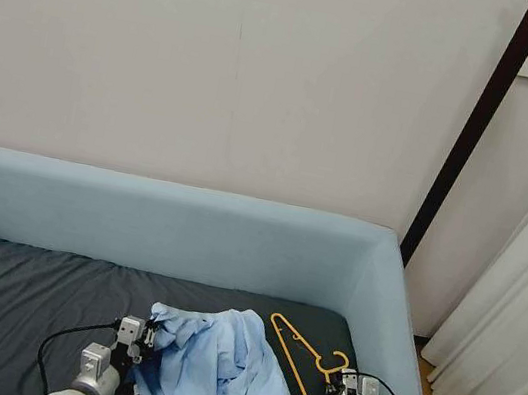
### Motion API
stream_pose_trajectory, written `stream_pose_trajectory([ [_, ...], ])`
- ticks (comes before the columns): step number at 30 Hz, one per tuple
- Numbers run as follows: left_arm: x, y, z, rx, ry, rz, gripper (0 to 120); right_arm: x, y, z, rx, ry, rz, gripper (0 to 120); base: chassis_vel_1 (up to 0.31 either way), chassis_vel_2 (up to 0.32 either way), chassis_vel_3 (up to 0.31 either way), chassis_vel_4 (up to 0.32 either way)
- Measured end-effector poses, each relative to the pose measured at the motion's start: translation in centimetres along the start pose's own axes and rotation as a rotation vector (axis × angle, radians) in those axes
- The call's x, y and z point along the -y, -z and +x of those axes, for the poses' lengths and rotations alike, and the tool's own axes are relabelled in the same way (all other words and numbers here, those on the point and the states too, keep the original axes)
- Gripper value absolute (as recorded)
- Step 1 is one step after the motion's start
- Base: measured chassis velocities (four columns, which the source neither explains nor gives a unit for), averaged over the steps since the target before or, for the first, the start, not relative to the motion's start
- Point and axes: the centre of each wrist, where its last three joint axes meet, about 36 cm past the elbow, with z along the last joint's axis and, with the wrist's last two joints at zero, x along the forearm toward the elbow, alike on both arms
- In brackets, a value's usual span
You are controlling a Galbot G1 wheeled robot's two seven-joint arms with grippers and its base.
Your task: Pick up the clothes from the sofa and hang them on the clothes hanger.
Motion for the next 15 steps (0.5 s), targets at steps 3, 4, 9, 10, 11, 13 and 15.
stream_pose_trajectory([
  [3, -0.1, 0.2, 0.0, 0.002, 0.000, -0.001, 0, 0.1, 0.0, 0.1, 0.000, 0.004, 0.007, 5, 0.000, 0.000, 0.000, 0.000],
  [4, -0.1, 0.2, -0.1, 0.004, 0.001, -0.001, 0, 0.1, 0.0, 0.1, 0.005, 0.003, 0.013, 5, 0.000, 0.000, 0.000, 0.000],
  [9, -0.3, 0.6, -0.4, 0.014, 0.004, -0.003, 0, 0.3, 0.3, 0.8, 0.057, -0.033, 0.026, 5, 0.000, 0.000, 0.000, 0.000],
  [10, -0.3, 0.8, -0.7, 0.018, 0.004, -0.003, 0, 0.4, 0.6, 1.4, 0.108, -0.052, 0.048, 5, 0.000, 0.000, 0.000, 0.000],
  [11, -0.3, 1.0, -0.8, 0.022, 0.004, -0.002, 0, 0.4, 0.8, 1.8, 0.141, -0.065, 0.070, 5, 0.000, 0.000, 0.000, 0.000],
  [13, -0.4, 1.3, -1.1, 0.026, 0.004, 0.002, 0, 0.5, 0.9, 2.5, 0.182, -0.075, 0.103, 5, 0.000, 0.000, 0.000, 0.000],
  [15, -0.4, 1.7, -1.5, 0.032, 0.007, 0.008, 0, 0.4, 0.9, 3.6, 0.252, -0.094, 0.156, 5, 0.000, 0.000, 0.000, 0.000],
])
